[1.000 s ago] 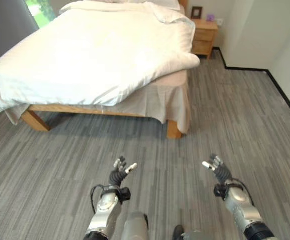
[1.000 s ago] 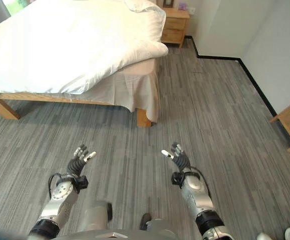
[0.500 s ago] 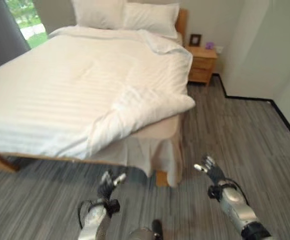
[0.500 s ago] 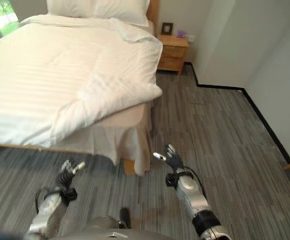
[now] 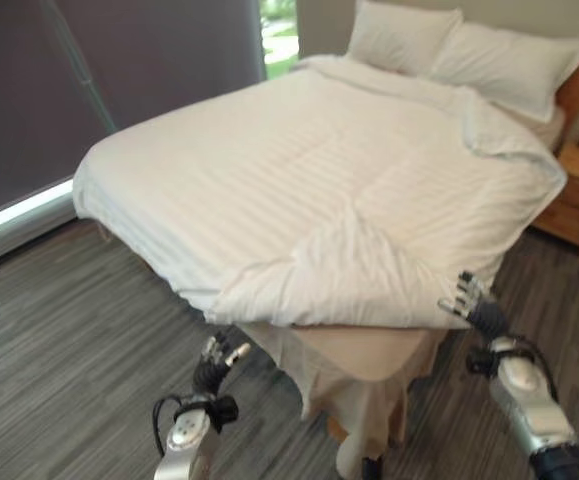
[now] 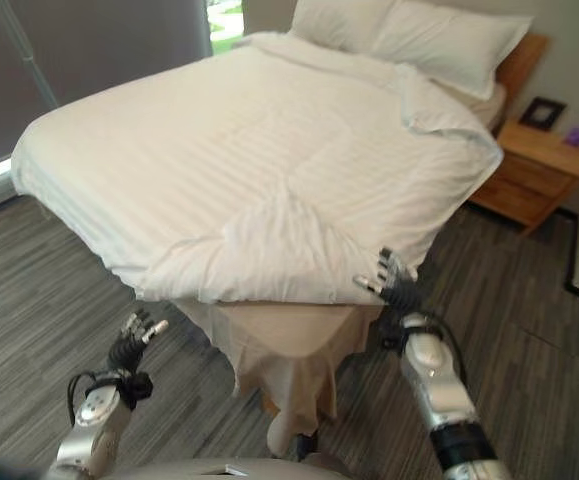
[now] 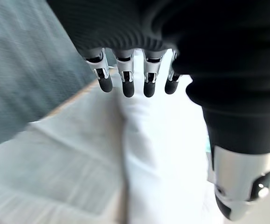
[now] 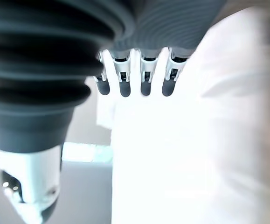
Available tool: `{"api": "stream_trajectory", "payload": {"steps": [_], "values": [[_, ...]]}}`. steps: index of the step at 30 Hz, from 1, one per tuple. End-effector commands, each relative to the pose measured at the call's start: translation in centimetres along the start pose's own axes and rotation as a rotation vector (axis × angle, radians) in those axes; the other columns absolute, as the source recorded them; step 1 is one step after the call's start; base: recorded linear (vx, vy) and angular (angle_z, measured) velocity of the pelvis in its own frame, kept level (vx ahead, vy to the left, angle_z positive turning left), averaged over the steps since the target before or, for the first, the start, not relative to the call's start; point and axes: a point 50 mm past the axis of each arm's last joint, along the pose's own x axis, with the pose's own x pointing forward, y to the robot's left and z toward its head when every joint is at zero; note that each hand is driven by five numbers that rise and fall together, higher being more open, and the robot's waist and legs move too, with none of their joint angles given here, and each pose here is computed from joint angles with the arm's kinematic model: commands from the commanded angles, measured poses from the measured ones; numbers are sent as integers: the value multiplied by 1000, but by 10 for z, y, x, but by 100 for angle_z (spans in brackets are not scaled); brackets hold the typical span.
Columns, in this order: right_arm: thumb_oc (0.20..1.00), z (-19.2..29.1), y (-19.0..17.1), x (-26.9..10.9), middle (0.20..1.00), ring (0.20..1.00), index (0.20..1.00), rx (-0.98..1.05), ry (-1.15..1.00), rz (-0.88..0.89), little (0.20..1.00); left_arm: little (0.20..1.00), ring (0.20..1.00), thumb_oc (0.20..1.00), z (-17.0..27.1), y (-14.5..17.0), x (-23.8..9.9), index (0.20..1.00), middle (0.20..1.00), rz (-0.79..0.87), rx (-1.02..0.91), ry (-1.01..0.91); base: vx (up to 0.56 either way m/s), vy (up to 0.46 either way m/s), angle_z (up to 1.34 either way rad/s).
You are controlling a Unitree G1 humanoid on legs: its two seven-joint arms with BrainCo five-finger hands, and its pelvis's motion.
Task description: Making the bed.
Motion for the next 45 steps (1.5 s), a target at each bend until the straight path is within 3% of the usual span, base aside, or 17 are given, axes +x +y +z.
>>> {"api": "stream_trajectory", "payload": {"steps": [1,2,4,11,14,21,41,45], "values": [[1000,42,-8,7,1000,1000,1000,-145,-194,39,1000,1000,1000,1000,30,-8,15,1000,1000,-94,44,-110,24,-27,21],[1000,49,-13,9,1000,1000,1000,-192,-216,38,1000,1000,1000,1000,28,-7,13,1000,1000,-101,48,-101,31,-29,13],[1000,85,-29,29,1000,1000,1000,-523,-289,53,1000,1000,1000,1000,23,-7,8,1000,1000,-144,60,-85,34,-27,5],[1000,135,-27,95,1000,1000,1000,-1019,-272,50,1000,1000,1000,1000,18,-26,8,1000,1000,-246,71,-51,-15,-1,18],[1000,166,-23,118,1000,1000,1000,-1123,-284,-25,1000,1000,1000,1000,22,-27,11,1000,1000,-259,86,-59,-67,-5,33],[1000,183,-21,140,1000,1000,1000,-1346,-188,-84,1000,1000,1000,1000,24,-27,14,1000,1000,-284,131,-45,-48,-4,21],[1000,179,-28,148,1000,1000,1000,-1327,-66,-162,1000,1000,1000,1000,47,-41,25,1000,1000,-303,128,-126,-48,6,8],[1000,123,-22,142,1000,1000,1000,-1320,71,-54,1000,1000,1000,1000,51,-61,30,1000,1000,-326,104,-139,-34,30,-6]]}}
